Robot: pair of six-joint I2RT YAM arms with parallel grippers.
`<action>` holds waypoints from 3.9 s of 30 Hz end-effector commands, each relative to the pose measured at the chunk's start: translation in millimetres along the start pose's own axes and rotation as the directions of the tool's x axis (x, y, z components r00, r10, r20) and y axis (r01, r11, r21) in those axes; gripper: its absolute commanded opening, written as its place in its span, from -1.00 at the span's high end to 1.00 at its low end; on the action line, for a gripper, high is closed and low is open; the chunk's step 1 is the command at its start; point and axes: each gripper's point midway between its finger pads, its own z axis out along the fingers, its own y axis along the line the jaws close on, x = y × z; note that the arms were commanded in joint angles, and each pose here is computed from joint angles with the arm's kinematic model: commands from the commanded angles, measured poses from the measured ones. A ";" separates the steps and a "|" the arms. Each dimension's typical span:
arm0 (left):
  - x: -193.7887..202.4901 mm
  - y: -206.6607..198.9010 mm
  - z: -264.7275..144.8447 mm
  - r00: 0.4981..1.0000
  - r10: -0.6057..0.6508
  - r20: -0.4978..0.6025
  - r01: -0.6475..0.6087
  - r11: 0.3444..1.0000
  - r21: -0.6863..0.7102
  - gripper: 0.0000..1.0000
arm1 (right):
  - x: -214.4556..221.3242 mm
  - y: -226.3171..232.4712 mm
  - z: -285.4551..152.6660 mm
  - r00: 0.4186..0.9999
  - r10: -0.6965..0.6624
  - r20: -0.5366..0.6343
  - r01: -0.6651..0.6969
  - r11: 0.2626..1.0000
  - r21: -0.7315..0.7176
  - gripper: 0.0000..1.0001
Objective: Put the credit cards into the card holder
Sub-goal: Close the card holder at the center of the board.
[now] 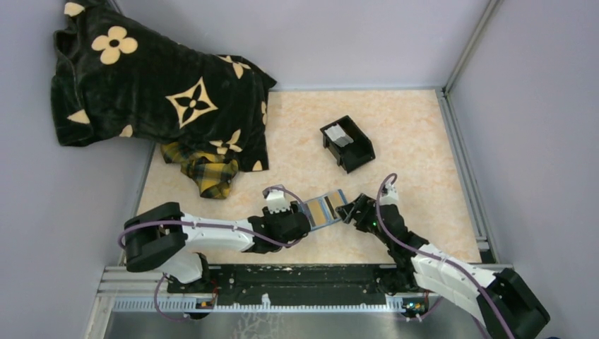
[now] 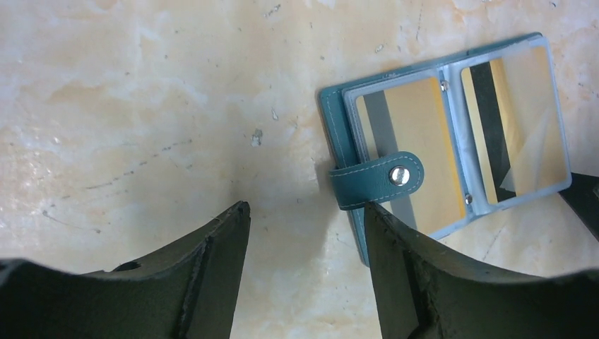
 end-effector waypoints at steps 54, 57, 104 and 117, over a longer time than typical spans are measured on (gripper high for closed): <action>64.4 46.7 34.6 0.971 0.034 -0.239 -0.034 0.999 0.005 -0.14 | -5.3 79.0 10.4 0.997 -0.076 0.004 0.076 0.980 -0.183 -0.14; 65.1 47.2 34.4 0.970 0.034 -0.241 -0.034 0.999 0.006 -0.14 | -11.4 88.4 10.5 0.996 -0.086 0.019 0.088 0.978 -0.191 -0.14; 46.0 92.5 29.2 0.985 0.093 -0.149 -0.113 0.985 -0.134 -0.22 | 12.8 125.9 45.7 0.986 -0.159 -0.047 0.143 0.959 -0.243 -0.10; 38.4 107.8 28.4 0.989 0.090 -0.118 -0.115 0.967 -0.227 -0.29 | 22.8 125.8 53.3 0.985 -0.157 -0.071 0.135 0.960 -0.247 -0.07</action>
